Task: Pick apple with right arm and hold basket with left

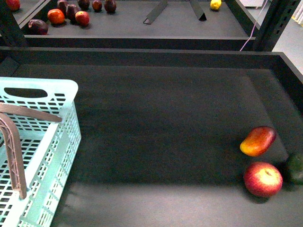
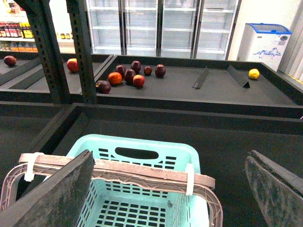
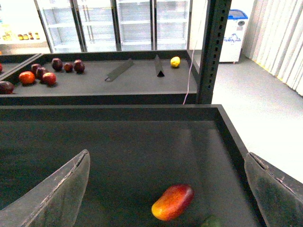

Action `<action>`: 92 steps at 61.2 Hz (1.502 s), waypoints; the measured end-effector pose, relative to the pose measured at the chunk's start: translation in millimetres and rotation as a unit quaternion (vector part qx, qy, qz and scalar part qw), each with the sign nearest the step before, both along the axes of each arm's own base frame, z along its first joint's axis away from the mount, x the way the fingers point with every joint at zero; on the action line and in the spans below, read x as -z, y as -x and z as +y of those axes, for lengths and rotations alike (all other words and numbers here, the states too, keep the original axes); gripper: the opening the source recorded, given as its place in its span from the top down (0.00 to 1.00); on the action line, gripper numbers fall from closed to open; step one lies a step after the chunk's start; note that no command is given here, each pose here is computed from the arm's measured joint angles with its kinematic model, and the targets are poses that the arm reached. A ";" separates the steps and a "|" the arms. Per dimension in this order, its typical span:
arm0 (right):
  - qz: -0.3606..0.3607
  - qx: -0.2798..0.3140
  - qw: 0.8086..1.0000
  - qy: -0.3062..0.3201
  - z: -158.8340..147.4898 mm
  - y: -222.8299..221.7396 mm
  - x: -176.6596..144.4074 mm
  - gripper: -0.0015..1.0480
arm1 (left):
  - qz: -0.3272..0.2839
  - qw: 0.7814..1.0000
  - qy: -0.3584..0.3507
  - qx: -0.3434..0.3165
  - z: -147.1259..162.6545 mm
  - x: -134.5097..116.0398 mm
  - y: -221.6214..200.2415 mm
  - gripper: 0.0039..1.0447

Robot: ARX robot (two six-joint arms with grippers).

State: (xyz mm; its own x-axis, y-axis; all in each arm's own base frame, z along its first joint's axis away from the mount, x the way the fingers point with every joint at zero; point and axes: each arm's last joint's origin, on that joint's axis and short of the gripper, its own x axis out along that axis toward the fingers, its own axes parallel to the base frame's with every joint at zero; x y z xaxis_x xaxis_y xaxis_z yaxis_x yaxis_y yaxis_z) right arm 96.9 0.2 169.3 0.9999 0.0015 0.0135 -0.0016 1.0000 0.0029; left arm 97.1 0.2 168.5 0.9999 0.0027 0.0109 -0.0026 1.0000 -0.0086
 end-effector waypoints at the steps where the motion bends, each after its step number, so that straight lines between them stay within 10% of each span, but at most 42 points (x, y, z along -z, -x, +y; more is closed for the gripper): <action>1: 0.000 0.000 1.000 0.000 0.0 0.0 0.0 0.08 | 0.000 1.000 0.000 0.000 0.0 0.0 0.0 0.07; 47: 0.000 0.000 1.000 0.000 0.0 0.0 0.0 0.08 | 0.011 1.000 0.006 -0.013 0.0 1.1 -0.3 0.07; 55: 0.000 0.001 1.000 0.000 -0.1 0.0 0.0 0.08 | 0.124 0.978 0.078 -0.149 2.8 3.9 -5.7 0.07; 68: 0.000 0.001 1.000 0.000 0.0 0.0 0.0 0.08 | 0.114 0.966 0.187 -0.139 16.2 -16.4 -21.8 0.07; 92: 0.000 0.001 1.000 0.000 0.0 0.0 0.0 0.08 | 0.182 0.867 0.446 -0.128 54.6 -4.7 -95.0 0.07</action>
State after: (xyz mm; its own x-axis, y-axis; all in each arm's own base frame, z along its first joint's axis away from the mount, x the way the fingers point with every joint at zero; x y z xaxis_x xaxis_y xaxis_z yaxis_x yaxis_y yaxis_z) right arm 96.9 0.1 169.3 0.9999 0.0004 0.0135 -0.0004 1.0000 0.0029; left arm 192.2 54.8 173.3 0.9023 0.0691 -0.4254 -0.3876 0.5620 -0.7307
